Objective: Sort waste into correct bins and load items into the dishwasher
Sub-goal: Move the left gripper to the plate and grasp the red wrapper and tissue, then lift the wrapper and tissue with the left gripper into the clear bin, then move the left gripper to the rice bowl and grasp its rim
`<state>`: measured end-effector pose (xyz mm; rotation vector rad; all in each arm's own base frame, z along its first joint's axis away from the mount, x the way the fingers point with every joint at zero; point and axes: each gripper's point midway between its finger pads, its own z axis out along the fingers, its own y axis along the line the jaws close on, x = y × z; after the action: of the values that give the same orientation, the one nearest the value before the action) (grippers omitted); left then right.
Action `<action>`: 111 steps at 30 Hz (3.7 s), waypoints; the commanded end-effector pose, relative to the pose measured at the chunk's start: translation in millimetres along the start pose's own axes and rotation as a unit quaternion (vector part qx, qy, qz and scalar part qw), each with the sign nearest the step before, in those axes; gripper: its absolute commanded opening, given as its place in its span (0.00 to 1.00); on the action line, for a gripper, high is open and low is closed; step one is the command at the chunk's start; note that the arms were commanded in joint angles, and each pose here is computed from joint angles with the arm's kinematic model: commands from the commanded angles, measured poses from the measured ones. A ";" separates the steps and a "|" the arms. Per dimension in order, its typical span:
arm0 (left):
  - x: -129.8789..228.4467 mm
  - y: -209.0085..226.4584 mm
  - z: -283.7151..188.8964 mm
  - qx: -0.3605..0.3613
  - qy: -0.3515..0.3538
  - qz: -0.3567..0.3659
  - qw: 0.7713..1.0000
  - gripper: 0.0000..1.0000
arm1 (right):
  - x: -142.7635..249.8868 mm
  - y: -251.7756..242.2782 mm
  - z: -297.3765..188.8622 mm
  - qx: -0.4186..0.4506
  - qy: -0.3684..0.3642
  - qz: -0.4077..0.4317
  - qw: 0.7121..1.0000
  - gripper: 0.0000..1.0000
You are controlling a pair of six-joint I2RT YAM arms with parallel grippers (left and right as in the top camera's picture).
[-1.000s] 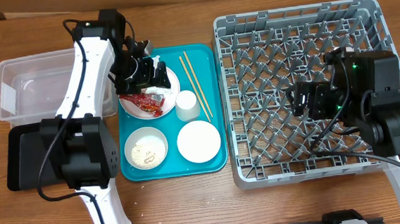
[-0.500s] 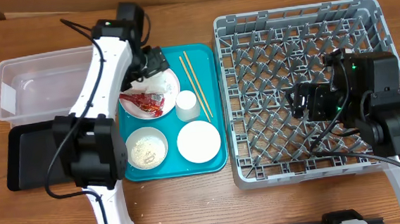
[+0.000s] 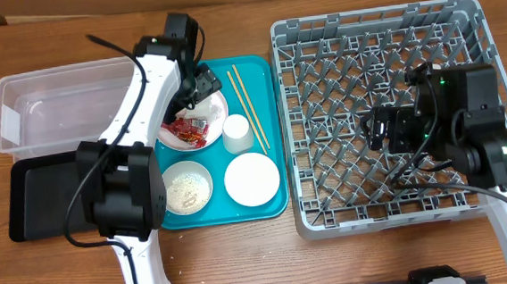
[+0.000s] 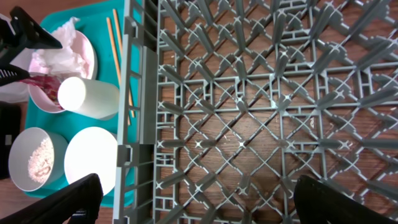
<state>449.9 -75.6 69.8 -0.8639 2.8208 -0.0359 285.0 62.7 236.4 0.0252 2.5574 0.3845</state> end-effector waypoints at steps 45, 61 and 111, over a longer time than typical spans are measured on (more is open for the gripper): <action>-33.3 -30.5 -66.5 0.032 -0.010 0.144 0.989 0.04 | 0.3 1.0 11.5 -0.007 0.029 0.007 1.000 1.00; -89.0 67.3 -126.0 0.008 -0.017 0.046 0.999 0.04 | 4.9 0.9 11.2 -0.007 0.038 0.009 0.999 1.00; -30.1 68.0 -276.7 0.165 -0.101 0.201 0.960 0.64 | 19.9 5.8 9.4 -0.022 0.070 0.018 0.997 1.00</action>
<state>418.9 12.1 301.0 -0.2988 2.7077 -0.2702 268.4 71.4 210.7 0.0349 2.7164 0.4603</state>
